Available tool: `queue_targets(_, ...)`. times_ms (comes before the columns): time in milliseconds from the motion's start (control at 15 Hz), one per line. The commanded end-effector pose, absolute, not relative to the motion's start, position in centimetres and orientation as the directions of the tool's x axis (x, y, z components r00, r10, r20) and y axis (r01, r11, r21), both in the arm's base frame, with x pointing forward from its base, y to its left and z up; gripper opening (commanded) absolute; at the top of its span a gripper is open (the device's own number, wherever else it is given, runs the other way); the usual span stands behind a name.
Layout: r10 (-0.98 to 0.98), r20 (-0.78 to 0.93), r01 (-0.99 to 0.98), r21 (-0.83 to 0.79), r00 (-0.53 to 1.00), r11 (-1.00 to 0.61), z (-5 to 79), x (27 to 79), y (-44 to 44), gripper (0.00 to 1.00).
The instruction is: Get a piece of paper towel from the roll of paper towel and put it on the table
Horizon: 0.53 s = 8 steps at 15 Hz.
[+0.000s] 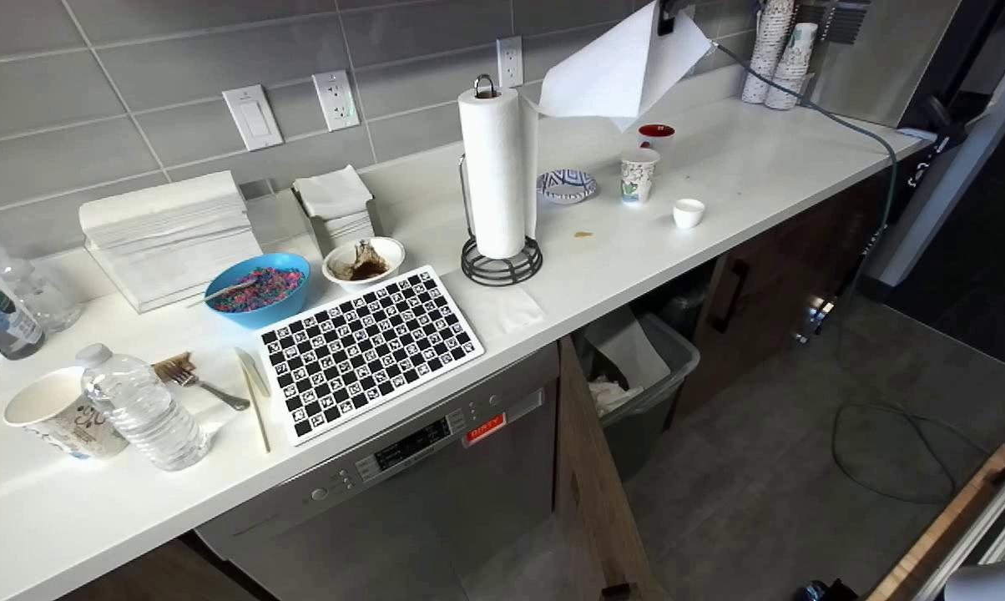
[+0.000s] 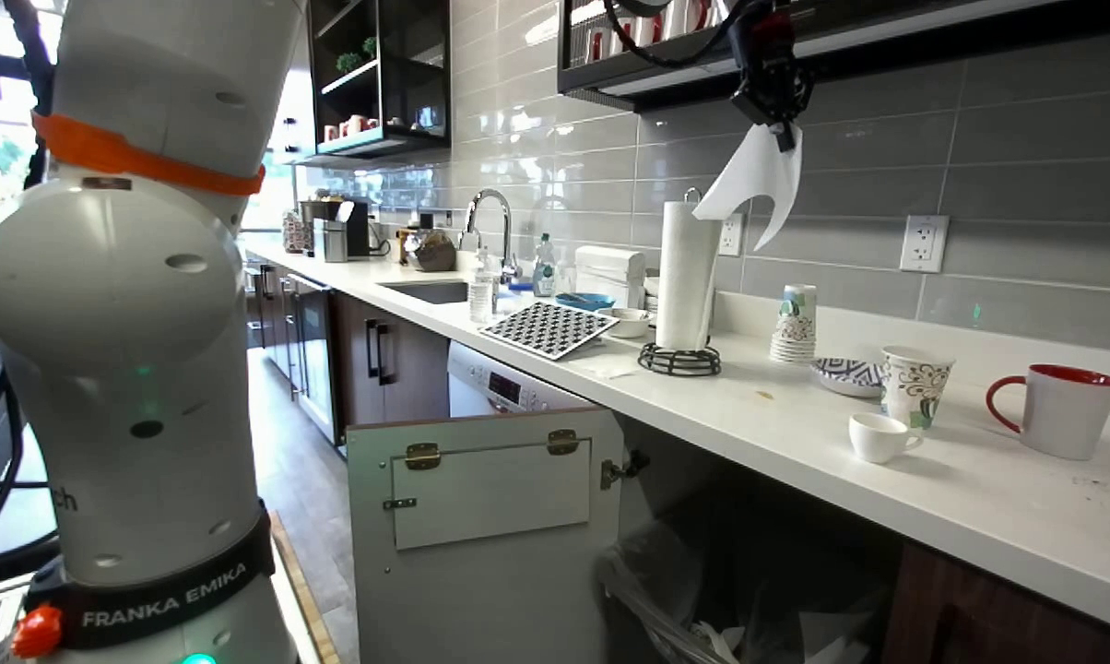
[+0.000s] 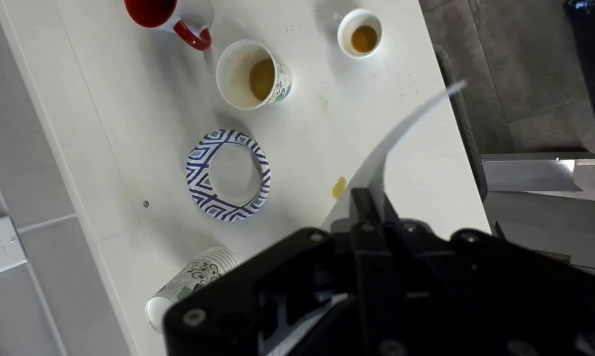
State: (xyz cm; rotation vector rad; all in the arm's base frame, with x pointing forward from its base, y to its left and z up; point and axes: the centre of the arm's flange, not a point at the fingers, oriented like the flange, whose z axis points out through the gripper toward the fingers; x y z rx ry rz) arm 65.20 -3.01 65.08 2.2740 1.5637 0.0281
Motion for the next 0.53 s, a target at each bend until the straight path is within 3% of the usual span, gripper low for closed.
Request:
queue_targets(0, 0.904, -0.212, 0.903, 0.311, 0.37, -0.297, 66.5, 66.1, -1.8, 0.0)
queue_targets(467, 0.904, -0.213, 0.892, 0.355, 0.37, -0.281, 69.2, 66.2, -1.0, 0.0)
